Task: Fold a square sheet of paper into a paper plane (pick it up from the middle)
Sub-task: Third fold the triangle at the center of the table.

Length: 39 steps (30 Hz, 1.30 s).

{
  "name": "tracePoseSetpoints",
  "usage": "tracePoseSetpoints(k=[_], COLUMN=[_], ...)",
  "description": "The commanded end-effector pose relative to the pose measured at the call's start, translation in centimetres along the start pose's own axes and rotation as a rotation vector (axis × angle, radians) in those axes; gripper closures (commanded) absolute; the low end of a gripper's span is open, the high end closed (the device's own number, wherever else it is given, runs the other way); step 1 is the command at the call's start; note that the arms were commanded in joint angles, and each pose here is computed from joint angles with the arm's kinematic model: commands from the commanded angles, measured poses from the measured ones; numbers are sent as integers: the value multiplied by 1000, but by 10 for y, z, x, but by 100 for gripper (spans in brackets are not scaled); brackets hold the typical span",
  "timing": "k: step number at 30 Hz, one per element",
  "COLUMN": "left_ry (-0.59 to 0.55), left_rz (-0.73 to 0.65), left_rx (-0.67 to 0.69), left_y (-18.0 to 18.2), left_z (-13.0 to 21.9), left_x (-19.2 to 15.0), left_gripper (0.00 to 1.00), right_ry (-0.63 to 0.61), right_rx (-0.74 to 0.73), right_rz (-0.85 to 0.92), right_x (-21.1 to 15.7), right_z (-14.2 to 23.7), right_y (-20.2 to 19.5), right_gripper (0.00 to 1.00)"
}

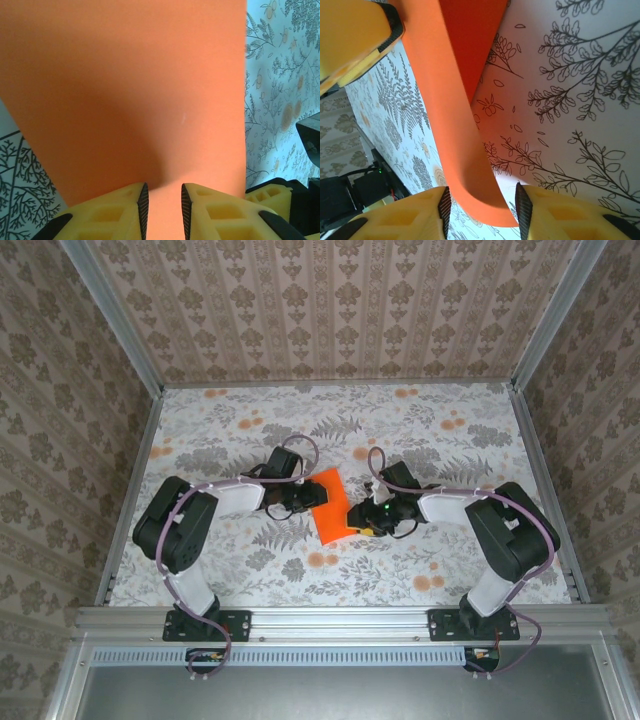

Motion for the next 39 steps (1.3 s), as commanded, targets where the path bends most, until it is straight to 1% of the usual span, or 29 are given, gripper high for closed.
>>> tracePoseSetpoints(k=[1, 4, 12, 16, 22, 31, 33, 39], left_ry=[3, 9, 20, 22, 28, 36, 37, 35], left_rz=[5, 9, 17, 13, 12, 5, 2, -1], left_rx=[9, 17, 41, 52, 59, 57, 56, 56], left_y=[0, 3, 11, 13, 16, 15, 15, 13], left_z=[-5, -7, -12, -13, -14, -17, -17, -16], left_x=[3, 3, 2, 2, 1, 2, 2, 4], left_gripper=[73, 74, 74, 75, 76, 79, 79, 80], right_ry=[4, -8, -52, -66, -82, -105, -117, -136], right_rx=[43, 52, 54, 50, 0, 2, 12, 34], right_rz=[-45, -64, -81, -91, -123, -139, -132, -91], right_x=[-5, -6, -6, -3, -2, 5, 9, 23], right_z=[-2, -1, 1, 2, 5, 9, 9, 0], right_y=[3, 3, -1, -2, -8, -2, 2, 20], right_gripper=[59, 61, 60, 62, 71, 90, 92, 93])
Point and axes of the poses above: each hand's point on the last joint's axis, 136 mm out from that joint toward the fingers, its own z axis back along the fingers, its own y axis along the line the jaws close on, x = y × z, the point moved 5 cm from there along z, back along the fingers, and after that the axes turned 13 degrees about z, right-handed, at the moved point
